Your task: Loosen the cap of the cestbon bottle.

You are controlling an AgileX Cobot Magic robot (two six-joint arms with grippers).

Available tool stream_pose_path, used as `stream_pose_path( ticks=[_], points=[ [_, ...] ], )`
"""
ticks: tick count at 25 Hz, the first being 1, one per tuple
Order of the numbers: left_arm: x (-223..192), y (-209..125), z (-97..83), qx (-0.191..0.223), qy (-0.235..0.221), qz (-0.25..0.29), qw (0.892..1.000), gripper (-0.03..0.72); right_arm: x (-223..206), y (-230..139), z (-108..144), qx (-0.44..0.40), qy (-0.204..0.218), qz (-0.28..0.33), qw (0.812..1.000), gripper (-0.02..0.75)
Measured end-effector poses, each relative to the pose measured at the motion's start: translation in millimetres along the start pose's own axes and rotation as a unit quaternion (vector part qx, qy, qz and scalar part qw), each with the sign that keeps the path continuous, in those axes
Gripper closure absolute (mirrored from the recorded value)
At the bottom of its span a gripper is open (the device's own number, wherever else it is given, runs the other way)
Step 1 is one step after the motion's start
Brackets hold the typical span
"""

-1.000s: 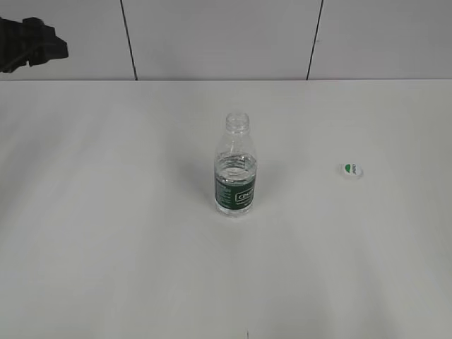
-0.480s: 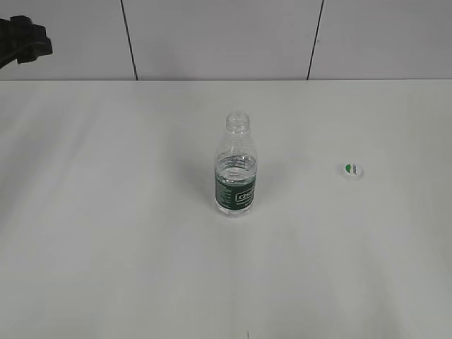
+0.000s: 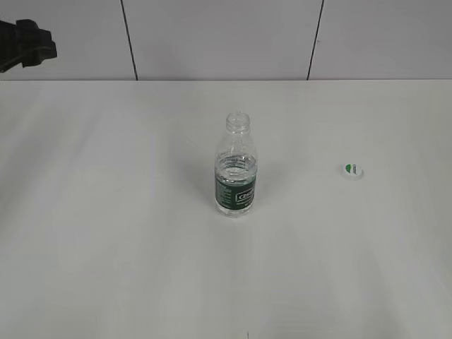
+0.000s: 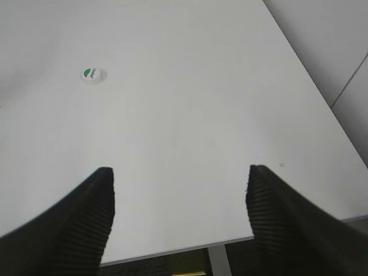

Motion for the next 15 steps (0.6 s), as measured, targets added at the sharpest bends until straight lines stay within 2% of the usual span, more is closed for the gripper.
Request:
stream_pose_path(
  ticks=[4,9,11,15],
  points=[
    [-1.0,-13.2,4.4,0.006,0.011,0.013,1.000,0.190,0.0,0.0,0.0,0.000,0.000,0.000,1.000,0.193],
    [4.9,-25.0,2.9,-0.030,0.023,0.015,0.999,0.190,0.0,0.0,-0.1,0.000,-0.001,0.000,1.000,0.193],
    [13.9,-22.6,0.4,-0.008,0.032,0.002,0.999,0.190,0.0,0.0,-0.1,0.000,-0.001,0.000,1.000,0.193],
    [33.3,-18.1,0.2,-0.006,0.078,-0.003,0.997,0.190,0.0,0.0,-0.1,0.000,-0.001,0.000,1.000,0.193]
  ],
)
Point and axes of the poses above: a point on each arm's last joint axis where the gripper is mounted, x pointing back along that axis away from the gripper, z along the wrist's bending axis when the last joint is at zero, y = z × x, the point moved 1 cm from there along -x, pointing out along that axis toward the gripper, and after that the axes turned 6 degrees about x, right-handed, at the moved point
